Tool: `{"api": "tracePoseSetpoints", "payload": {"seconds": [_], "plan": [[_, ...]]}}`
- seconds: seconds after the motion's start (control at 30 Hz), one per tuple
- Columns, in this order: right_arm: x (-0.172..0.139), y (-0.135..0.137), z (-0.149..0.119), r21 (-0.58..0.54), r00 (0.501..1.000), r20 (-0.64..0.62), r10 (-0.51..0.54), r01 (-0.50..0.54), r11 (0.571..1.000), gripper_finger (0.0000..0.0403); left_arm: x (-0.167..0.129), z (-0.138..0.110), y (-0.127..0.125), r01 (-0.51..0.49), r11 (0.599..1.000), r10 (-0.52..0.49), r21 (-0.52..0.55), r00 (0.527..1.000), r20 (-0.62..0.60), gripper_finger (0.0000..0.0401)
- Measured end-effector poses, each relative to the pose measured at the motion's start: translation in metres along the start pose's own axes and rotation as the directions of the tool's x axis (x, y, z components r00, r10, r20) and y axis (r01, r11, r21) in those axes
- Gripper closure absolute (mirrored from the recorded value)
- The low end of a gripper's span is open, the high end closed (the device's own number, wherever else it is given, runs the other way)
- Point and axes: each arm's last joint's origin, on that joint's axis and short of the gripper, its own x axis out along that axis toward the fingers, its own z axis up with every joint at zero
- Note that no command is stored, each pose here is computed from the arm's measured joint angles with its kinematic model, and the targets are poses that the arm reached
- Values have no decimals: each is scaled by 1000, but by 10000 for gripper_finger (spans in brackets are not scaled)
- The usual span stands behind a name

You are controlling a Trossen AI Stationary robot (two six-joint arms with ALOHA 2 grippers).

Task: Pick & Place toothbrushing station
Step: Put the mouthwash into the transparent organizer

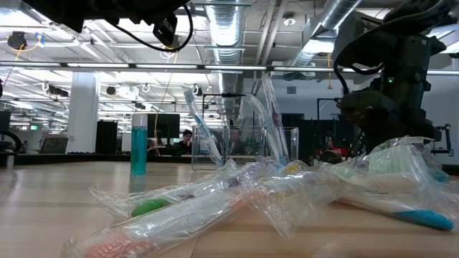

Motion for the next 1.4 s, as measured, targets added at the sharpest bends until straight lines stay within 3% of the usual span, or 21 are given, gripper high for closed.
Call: {"api": "tracePoseSetpoints", "payload": {"seconds": [0.3, 0.57, 0.7, 0.93, 1.17, 1.4], "plan": [[-4, -1, 0, 29, 1000, 2, 22, -22, 999, 310, 0, 0, 0, 0, 1000, 0, 0, 1000, 0, 394], [-3, 0, -1, 8, 1000, -5, 26, -26, 1000, 397, 0, 0, 0, 0, 1000, 0, 0, 1000, 0, 394], [-3, 0, 0, -10, 1000, 2, 24, -24, 1000, 385, 0, 0, 0, 0, 1000, 0, 0, 1000, 0, 394], [-13, 1, -3, -174, 998, 12, 69, -66, 982, 379, 0, 0, 0, 0, 1000, 0, 0, 1000, 0, 394], [-30, 1, -11, -351, 990, -25, 140, -140, 926, 371, 0, 0, 0, 0, 1000, 0, 0, 1000, 0, 394], [-31, 4, -21, -503, 986, -61, 155, -164, 848, 320, 0, 0, 0, 0, 1000, 0, 0, 1000, 0, 394]]}}
